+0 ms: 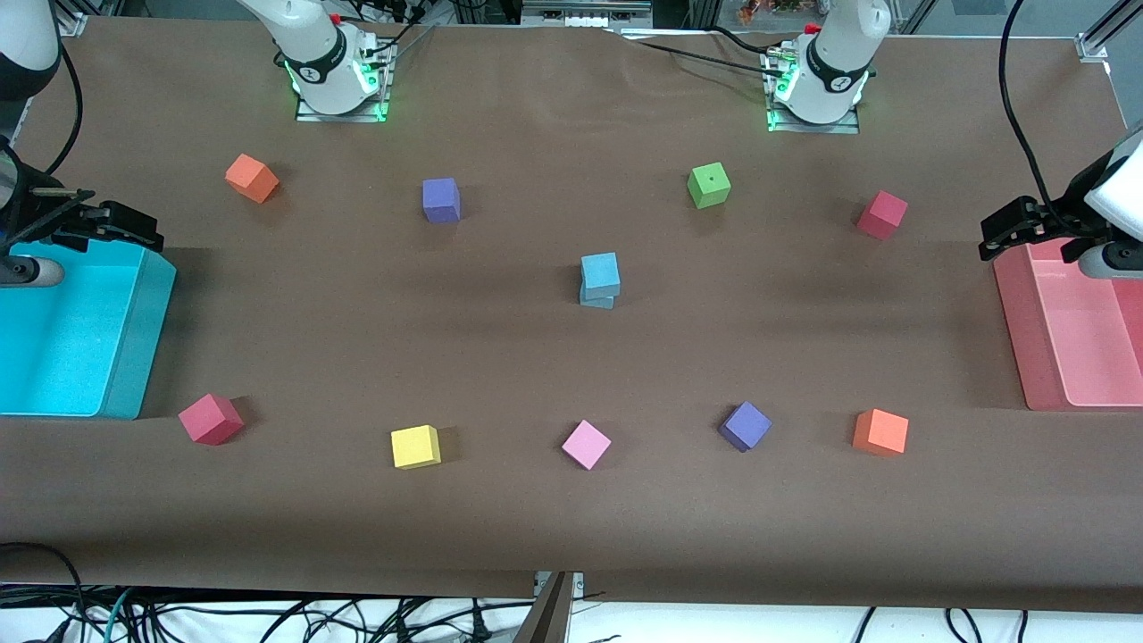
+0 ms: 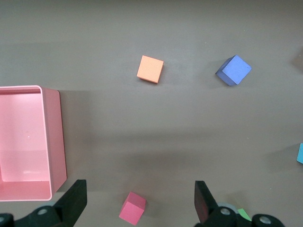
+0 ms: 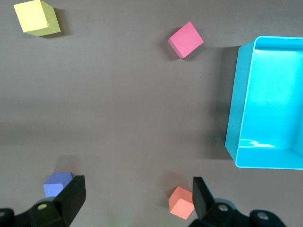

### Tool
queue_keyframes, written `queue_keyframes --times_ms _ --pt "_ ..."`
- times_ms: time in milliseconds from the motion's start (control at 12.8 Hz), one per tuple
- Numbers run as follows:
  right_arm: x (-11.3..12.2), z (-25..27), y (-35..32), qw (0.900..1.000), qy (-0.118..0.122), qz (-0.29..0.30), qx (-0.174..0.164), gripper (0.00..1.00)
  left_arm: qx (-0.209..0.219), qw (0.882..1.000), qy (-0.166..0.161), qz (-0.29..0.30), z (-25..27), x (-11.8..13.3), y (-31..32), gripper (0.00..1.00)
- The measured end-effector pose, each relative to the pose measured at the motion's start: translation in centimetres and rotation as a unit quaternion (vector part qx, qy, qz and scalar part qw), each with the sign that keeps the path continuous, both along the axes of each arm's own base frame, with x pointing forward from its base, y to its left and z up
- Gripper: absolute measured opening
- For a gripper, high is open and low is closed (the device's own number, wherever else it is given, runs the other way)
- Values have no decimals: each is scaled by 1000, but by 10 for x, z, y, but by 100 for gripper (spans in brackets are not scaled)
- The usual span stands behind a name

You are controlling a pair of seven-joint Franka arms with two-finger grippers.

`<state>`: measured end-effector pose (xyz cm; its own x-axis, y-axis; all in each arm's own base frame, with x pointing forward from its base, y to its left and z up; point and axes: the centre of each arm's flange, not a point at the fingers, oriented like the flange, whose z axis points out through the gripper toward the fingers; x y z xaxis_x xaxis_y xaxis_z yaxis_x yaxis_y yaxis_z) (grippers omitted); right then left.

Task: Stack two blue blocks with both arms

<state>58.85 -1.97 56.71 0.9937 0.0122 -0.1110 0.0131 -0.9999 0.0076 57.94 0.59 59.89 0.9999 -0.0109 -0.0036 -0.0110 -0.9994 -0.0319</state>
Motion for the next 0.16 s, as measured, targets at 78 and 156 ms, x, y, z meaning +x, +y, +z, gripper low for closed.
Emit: queue_keyframes --times_ms 78,156 --pt "0 0 -1 1000 0 -2 0 100 0 1000 0 0 0 0 0 100" --pt "0 0 -3 1000 -1 -6 0 100 0 1000 0 0 0 0 0 100"
